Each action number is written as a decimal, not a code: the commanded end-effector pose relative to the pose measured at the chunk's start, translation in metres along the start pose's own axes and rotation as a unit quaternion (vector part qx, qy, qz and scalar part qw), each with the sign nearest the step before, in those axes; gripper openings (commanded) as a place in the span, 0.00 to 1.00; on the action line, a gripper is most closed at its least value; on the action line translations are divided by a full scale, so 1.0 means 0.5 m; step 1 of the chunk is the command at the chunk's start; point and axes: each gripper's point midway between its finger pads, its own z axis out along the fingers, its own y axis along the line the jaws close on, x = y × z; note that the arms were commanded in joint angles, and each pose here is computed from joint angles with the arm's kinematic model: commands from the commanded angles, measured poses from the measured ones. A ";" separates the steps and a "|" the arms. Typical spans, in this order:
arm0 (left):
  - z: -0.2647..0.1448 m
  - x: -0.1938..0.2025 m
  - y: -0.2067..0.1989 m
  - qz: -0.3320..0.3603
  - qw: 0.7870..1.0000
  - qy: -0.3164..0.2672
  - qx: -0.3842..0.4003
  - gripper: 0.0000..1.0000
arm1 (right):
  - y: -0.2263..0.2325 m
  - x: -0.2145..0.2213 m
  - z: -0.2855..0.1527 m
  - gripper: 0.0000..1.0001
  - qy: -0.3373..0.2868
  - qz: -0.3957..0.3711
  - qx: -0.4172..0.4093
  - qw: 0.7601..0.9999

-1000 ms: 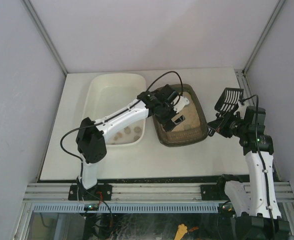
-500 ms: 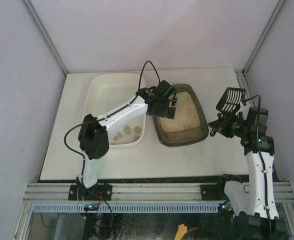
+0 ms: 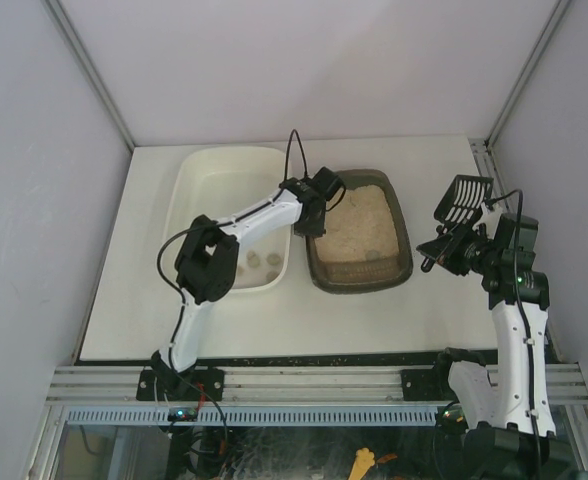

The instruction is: Clean the litter box

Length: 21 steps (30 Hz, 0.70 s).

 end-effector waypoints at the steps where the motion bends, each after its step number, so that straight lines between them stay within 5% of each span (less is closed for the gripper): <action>1: -0.018 -0.083 -0.024 0.039 0.997 -0.057 0.022 0.16 | 0.002 -0.017 0.004 0.00 -0.017 -0.020 -0.010 1.000; 3: -0.024 -0.097 -0.032 0.076 0.995 -0.063 0.032 0.02 | -0.003 -0.017 0.007 0.00 -0.017 -0.017 -0.009 1.000; 12: -0.059 -0.159 -0.109 0.279 0.947 -0.092 0.128 0.00 | -0.022 -0.003 0.009 0.00 -0.015 -0.010 -0.004 1.000; 17: -0.092 -0.177 -0.186 0.388 0.886 -0.136 0.215 0.00 | -0.020 0.013 -0.006 0.00 -0.024 0.000 -0.005 1.000; 21: -0.119 -0.160 -0.248 0.478 0.811 -0.167 0.293 0.00 | -0.009 0.022 -0.024 0.00 -0.040 0.005 -0.012 0.999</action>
